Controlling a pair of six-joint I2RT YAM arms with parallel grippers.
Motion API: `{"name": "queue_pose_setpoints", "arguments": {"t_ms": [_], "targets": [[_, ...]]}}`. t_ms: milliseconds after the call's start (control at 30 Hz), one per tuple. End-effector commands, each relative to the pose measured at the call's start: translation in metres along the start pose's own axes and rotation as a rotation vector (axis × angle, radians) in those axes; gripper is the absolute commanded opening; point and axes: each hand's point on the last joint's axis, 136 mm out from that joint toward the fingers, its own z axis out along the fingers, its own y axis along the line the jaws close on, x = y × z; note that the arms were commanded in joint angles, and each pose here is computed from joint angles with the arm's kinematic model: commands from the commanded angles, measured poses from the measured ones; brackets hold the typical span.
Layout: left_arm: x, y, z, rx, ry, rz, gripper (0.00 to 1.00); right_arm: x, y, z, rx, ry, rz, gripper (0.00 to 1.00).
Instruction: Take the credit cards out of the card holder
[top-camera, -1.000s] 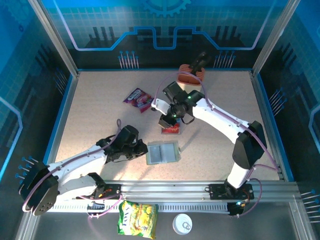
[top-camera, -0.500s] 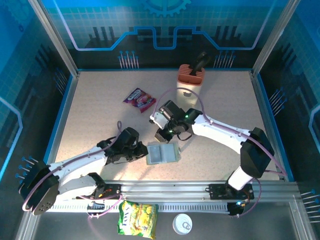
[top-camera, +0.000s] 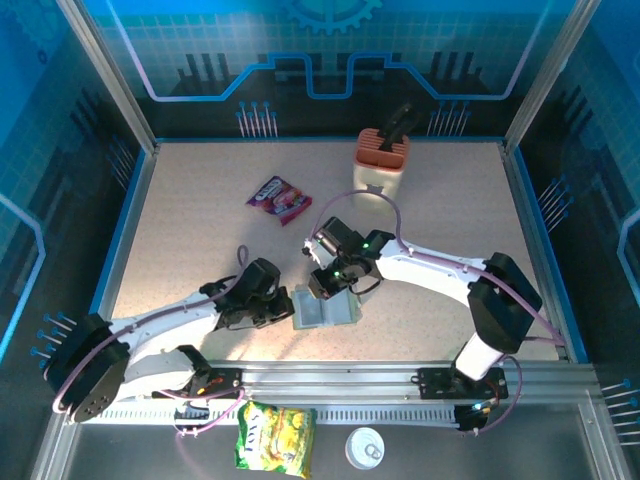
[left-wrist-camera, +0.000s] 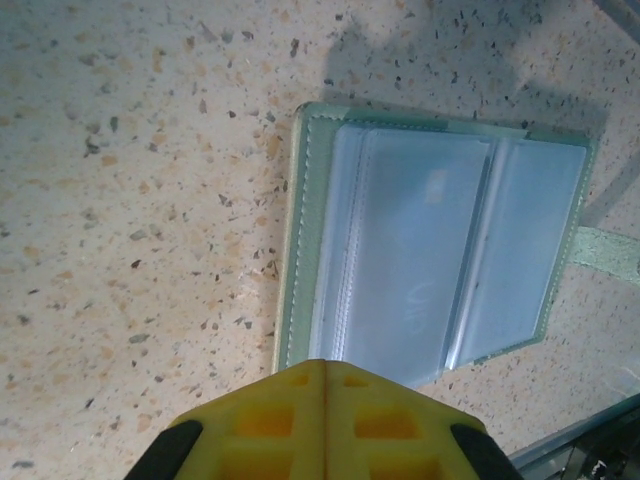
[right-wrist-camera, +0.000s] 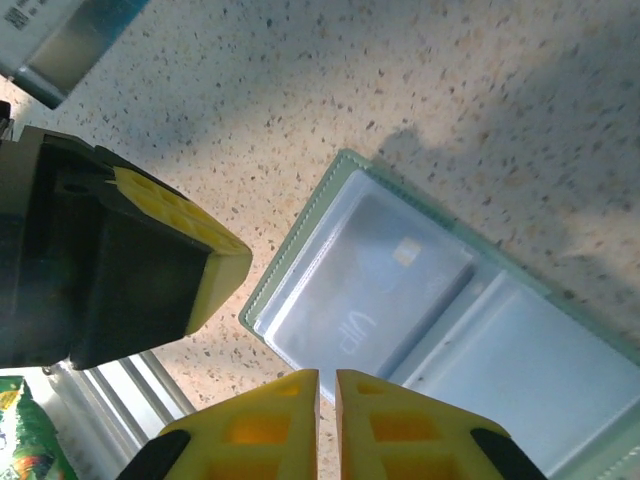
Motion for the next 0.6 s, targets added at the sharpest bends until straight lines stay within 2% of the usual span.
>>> {"name": "queue_pose_setpoints", "arguments": {"t_ms": [0, 200, 333, 567], "targets": [[0.005, -0.005, 0.008, 0.038, 0.027, -0.013, 0.03, 0.017, 0.005, 0.018, -0.071, 0.061, 0.124, 0.13], [0.003, -0.005, 0.017, 0.012, 0.040, -0.002, 0.00, 0.025, 0.005, 0.033, -0.124, 0.080, 0.195, 0.15], [0.004, 0.005, 0.023, -0.026, 0.044, -0.008, 0.00, 0.032, 0.002, 0.041, -0.126, 0.123, 0.248, 0.17], [0.005, 0.012, 0.028, -0.063, 0.048, 0.002, 0.00, 0.033, -0.002, 0.046, -0.117, 0.126, 0.273, 0.20]]}}
